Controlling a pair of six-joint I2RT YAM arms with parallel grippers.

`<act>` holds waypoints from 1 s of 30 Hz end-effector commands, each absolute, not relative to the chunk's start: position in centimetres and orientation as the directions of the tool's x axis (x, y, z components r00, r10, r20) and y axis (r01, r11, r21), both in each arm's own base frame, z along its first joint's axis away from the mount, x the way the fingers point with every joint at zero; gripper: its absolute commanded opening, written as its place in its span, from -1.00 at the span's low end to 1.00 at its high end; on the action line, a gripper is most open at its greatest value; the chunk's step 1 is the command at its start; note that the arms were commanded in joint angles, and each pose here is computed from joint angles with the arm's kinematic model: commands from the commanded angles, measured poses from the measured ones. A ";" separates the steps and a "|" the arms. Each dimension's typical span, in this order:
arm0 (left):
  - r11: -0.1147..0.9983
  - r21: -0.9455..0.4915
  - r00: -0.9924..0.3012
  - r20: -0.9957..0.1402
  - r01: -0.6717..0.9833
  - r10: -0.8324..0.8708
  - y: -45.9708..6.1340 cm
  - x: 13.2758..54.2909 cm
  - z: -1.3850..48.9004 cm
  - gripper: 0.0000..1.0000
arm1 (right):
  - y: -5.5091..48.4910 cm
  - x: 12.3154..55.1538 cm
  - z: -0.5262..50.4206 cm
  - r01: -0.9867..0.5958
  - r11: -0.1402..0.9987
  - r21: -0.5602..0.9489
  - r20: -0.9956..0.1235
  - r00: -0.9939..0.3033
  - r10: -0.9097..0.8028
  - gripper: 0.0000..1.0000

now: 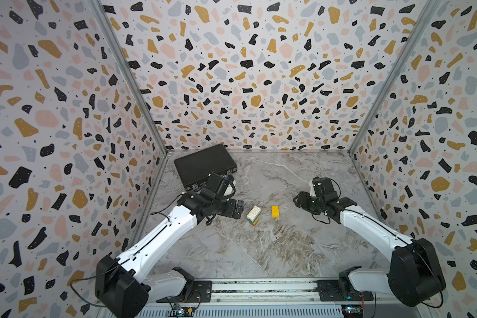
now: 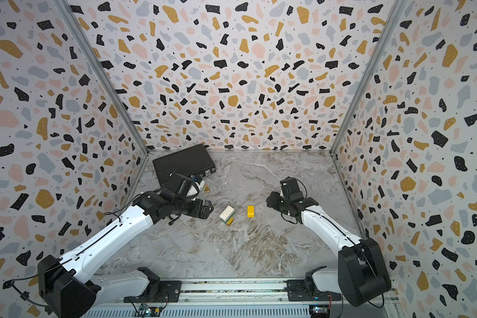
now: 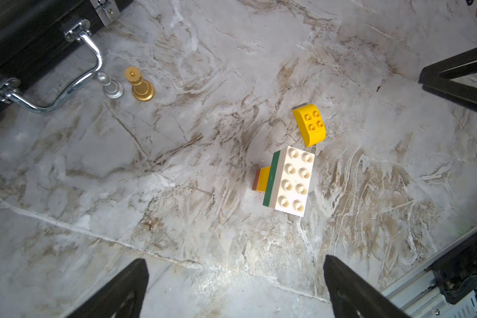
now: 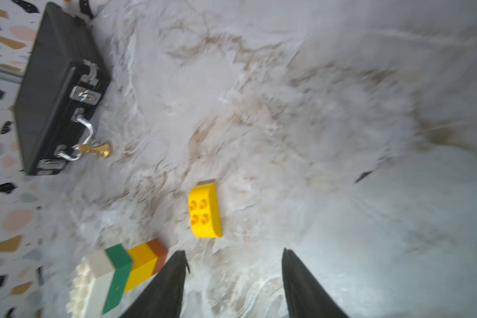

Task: Assemble an ice cream with lego
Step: Place the lego brick at the center of the board, then pick up the lego brick from the center of the board.

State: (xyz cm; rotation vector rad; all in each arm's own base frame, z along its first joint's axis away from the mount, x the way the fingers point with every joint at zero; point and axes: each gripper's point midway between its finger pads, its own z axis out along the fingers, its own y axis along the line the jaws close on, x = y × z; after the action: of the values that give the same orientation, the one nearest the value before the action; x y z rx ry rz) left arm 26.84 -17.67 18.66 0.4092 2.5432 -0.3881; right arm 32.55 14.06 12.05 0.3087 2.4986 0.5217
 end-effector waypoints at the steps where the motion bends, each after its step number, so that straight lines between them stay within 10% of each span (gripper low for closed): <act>1: 0.934 -0.159 -0.790 -0.590 0.320 0.170 -16.9 28.0 20.8 0.99 | 9.5 33.0 11.0 0.205 0.953 0.224 -0.544 -0.785 0.296 0.17; 18: 0.895 -0.041 -0.847 -0.348 0.443 0.403 -35.9 31.4 17.0 0.99 | 3.8 31.7 7.1 0.473 0.774 0.421 -0.509 -0.583 0.633 0.11; 30: 0.925 0.016 -0.910 -0.172 0.380 0.377 -38.7 33.7 7.6 0.77 | 3.0 31.3 7.3 0.492 0.746 0.448 -0.515 -0.540 0.666 0.09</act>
State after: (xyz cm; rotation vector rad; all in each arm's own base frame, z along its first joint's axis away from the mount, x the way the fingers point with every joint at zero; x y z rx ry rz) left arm 33.87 -39.24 7.29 0.6386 2.8730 -0.0398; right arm 31.13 3.23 6.63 0.8523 2.2901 0.3140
